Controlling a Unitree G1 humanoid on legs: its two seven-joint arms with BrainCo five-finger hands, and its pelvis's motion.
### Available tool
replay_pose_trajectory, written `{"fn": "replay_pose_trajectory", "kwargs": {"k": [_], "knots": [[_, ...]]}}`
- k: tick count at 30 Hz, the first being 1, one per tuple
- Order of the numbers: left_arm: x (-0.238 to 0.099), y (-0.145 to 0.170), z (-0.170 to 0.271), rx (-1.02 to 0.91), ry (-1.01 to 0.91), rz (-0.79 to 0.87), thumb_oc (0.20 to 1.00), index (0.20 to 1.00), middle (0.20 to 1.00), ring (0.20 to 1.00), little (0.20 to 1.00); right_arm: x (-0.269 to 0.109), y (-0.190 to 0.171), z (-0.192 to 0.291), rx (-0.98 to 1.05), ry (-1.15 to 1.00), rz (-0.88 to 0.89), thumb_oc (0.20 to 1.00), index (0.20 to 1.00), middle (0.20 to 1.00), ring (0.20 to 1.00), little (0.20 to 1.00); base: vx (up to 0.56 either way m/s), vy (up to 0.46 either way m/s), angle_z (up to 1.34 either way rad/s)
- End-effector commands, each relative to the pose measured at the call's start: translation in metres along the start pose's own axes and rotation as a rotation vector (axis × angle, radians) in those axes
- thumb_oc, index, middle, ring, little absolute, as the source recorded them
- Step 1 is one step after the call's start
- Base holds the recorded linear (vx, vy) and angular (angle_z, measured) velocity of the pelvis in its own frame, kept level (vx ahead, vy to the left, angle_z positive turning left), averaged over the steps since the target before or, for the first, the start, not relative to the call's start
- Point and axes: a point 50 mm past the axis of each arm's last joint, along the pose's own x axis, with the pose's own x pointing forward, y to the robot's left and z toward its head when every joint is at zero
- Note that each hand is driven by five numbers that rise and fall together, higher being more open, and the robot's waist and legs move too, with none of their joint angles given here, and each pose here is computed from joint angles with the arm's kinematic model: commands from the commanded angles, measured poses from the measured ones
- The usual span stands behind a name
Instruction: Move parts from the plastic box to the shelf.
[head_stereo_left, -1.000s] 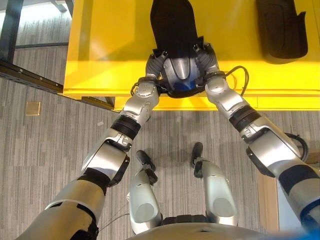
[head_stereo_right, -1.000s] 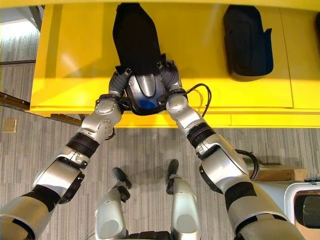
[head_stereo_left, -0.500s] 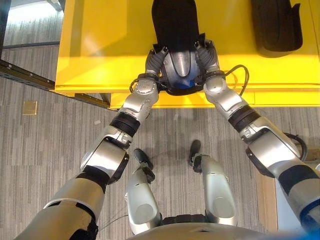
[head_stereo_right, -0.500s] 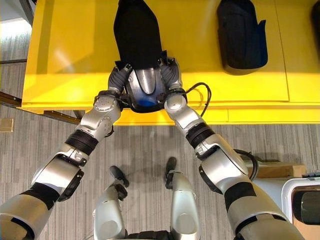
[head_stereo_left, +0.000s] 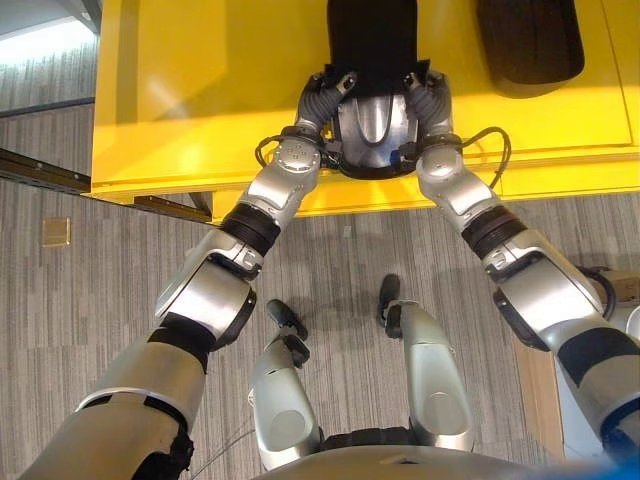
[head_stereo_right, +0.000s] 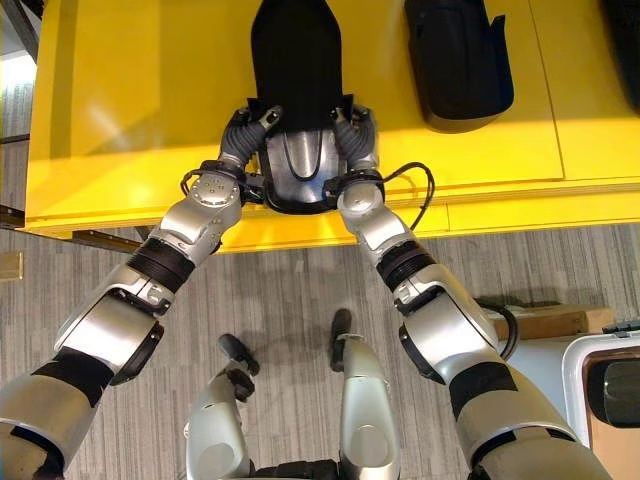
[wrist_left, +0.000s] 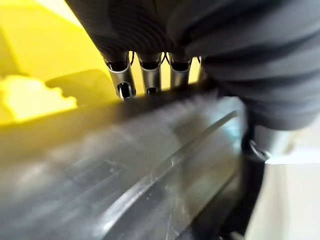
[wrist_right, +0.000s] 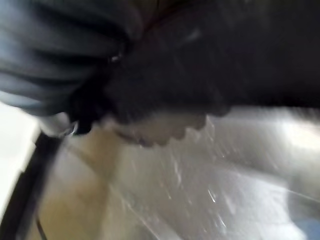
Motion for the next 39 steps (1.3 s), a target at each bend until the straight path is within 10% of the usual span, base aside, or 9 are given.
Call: {"fn": "replay_pose_trajectory", "kwargs": {"k": [1,27,39], "knots": [[0.006,-0.005,0.045,-0.038,-0.163,-0.017,1.000,1.000,1.000,1.000,1.000,0.012,-0.003,0.059,0.047,-0.205,-0.076,1.000,1.000,1.000,1.000,1.000,0.00,0.000,0.00],[-0.007,0.032,0.015,0.192,-0.148,0.358,1.000,1.000,1.000,1.000,1.000,-0.008,-0.003,0.099,0.052,-0.498,-0.080,1.000,1.000,1.000,1.000,1.000,-0.01,-0.007,0.03],[-0.039,0.066,0.042,-0.121,-0.501,0.682,1.000,1.000,1.000,1.000,1.000,-0.056,-0.010,0.116,0.170,-0.758,-0.097,1.000,1.000,1.000,1.000,1.000,0.00,0.002,0.00]]}}
